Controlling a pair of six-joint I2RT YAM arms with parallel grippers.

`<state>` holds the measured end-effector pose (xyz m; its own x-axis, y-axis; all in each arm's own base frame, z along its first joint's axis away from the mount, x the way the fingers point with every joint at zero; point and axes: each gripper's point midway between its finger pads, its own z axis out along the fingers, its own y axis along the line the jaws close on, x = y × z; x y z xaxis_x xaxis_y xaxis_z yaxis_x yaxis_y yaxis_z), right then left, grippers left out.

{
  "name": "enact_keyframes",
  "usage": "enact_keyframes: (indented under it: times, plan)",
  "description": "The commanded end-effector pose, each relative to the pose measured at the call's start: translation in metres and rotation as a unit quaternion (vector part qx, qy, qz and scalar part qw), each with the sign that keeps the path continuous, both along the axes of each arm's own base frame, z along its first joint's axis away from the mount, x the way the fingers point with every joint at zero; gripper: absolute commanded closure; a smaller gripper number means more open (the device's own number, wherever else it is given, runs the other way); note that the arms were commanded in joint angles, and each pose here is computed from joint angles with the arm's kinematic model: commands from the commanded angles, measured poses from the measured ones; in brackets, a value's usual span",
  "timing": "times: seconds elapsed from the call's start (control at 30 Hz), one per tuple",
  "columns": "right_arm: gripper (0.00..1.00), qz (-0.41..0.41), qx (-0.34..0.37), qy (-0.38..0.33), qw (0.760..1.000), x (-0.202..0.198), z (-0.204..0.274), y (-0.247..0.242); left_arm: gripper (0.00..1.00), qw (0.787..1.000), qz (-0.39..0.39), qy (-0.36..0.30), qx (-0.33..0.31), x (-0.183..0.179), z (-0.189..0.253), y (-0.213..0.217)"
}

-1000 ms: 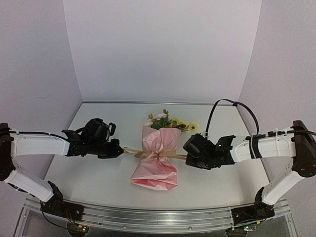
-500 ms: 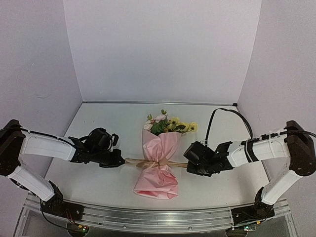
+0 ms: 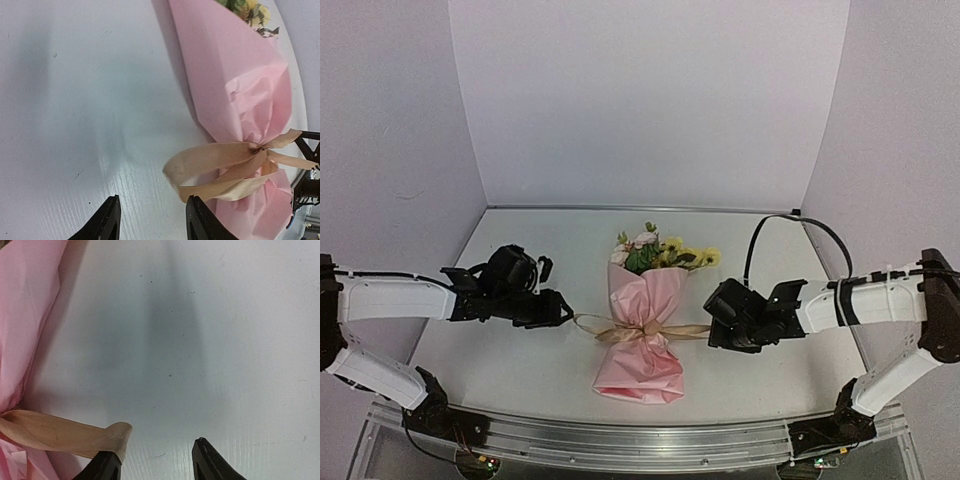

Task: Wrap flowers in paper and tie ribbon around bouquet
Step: Tie the half-tied ribbon around the folded bouquet, then reset both arms

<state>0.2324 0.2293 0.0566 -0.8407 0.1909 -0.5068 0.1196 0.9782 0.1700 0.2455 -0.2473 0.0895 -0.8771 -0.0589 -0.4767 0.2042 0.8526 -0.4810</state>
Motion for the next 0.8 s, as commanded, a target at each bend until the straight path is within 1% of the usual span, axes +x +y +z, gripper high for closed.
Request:
enact_keyframes:
  times: [0.0, 0.13, 0.23, 0.33, 0.43, 0.57, 0.63, 0.77]
  plan:
    - [0.45, 0.016, 0.023, -0.021, 0.999, 0.002, 0.031, 0.006, 0.50, 0.996, -0.019, -0.077, -0.048, 0.015, 0.070, -0.014]
    - [0.40, 0.032, 0.043, -0.027, 0.998, 0.006, 0.048, 0.019, 0.49, 0.994, -0.034, -0.084, -0.060, 0.023, 0.083, -0.027]
    - [0.36, 0.043, 0.053, -0.024, 0.997, 0.008, 0.053, 0.031, 0.55, 0.993, -0.064, -0.065, -0.075, 0.026, 0.077, -0.050]
    - [0.35, 0.046, 0.052, -0.025, 0.997, 0.014, 0.055, 0.041, 0.60, 0.993, -0.094, -0.044, -0.060, 0.029, 0.061, -0.073]
    - [0.35, 0.059, 0.056, -0.026, 0.996, 0.025, 0.060, 0.061, 0.63, 0.991, -0.121, -0.018, -0.050, 0.023, 0.042, -0.094]
    - [0.36, 0.080, 0.062, -0.018, 0.995, 0.036, 0.061, 0.090, 0.69, 0.987, -0.159, -0.004, -0.035, 0.009, 0.029, -0.120]
    - [0.38, 0.089, 0.065, -0.015, 0.994, 0.039, 0.060, 0.101, 0.73, 0.985, -0.172, 0.006, -0.033, 0.000, 0.025, -0.127]
    - [0.39, 0.120, 0.069, -0.010, 0.990, 0.035, 0.059, 0.123, 0.76, 0.979, -0.200, 0.020, -0.026, -0.020, 0.016, -0.136]
